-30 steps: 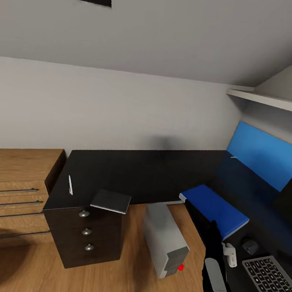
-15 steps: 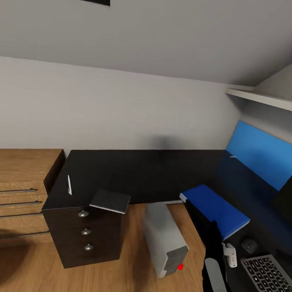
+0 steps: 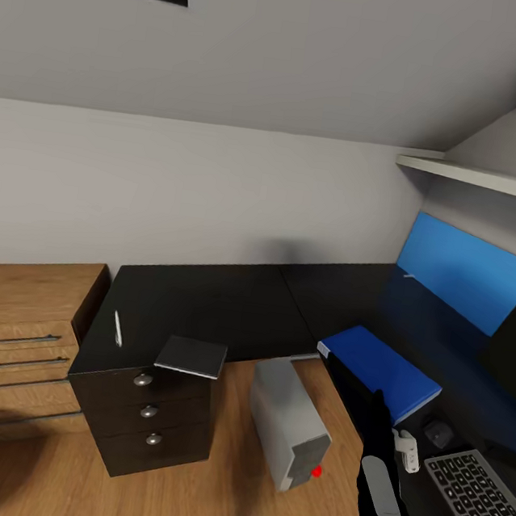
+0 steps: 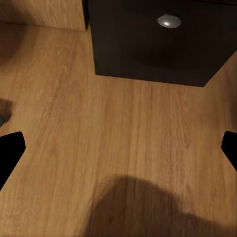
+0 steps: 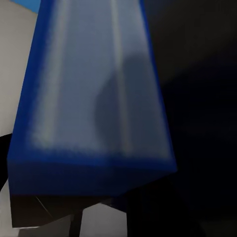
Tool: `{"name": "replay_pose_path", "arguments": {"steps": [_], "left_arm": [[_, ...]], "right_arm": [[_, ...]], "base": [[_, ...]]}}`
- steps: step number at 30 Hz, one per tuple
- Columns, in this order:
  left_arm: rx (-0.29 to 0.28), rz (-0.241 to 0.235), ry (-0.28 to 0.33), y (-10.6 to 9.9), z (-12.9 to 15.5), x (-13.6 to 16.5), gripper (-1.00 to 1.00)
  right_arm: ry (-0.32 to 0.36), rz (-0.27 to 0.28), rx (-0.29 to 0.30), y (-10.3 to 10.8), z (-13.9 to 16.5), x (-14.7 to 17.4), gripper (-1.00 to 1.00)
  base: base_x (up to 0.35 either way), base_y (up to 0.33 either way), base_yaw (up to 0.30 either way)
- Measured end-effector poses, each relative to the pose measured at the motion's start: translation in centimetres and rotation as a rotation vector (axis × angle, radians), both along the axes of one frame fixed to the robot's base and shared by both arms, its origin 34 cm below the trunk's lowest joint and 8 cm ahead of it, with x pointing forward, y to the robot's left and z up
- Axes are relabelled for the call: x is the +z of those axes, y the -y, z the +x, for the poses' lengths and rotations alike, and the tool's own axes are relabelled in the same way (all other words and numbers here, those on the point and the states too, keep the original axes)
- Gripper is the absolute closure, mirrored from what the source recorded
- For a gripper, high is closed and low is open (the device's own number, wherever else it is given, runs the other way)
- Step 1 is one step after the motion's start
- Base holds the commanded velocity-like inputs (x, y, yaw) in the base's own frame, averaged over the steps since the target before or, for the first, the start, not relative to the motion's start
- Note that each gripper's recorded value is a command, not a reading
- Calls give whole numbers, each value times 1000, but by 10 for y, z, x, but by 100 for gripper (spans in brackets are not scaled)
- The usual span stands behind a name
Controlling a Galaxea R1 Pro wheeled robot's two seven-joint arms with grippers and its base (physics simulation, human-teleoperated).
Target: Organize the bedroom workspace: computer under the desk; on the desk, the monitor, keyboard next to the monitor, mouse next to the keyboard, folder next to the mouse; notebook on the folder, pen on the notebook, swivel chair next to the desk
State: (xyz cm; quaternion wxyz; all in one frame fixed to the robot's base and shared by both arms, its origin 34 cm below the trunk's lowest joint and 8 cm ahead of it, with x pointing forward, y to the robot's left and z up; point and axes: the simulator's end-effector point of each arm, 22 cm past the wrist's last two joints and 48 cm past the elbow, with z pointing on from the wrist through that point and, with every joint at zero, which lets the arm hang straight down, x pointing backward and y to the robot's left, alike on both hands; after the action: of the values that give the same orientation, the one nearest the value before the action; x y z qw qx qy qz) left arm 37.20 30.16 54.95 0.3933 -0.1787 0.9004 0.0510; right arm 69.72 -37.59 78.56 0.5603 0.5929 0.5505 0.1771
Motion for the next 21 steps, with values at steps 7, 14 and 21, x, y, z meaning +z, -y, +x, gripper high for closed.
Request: {"name": "replay_pose_path", "arguments": {"steps": [7, 14, 21], "left_arm": [[-3, -1, -1, 1, 0, 0, -100], [-4, -1, 0, 1, 0, 0, -100], [-5, -2, -2, 2, 0, -1, -100]], "right_arm": [[0, -2, -1, 1, 0, 0, 100], [-2, -4, -3, 2, 0, 0, 100], [-5, -9, -6, 2, -1, 0, 100]], "base": [[123, 0, 0], [107, -56, 0], [52, -35, 0]]}}
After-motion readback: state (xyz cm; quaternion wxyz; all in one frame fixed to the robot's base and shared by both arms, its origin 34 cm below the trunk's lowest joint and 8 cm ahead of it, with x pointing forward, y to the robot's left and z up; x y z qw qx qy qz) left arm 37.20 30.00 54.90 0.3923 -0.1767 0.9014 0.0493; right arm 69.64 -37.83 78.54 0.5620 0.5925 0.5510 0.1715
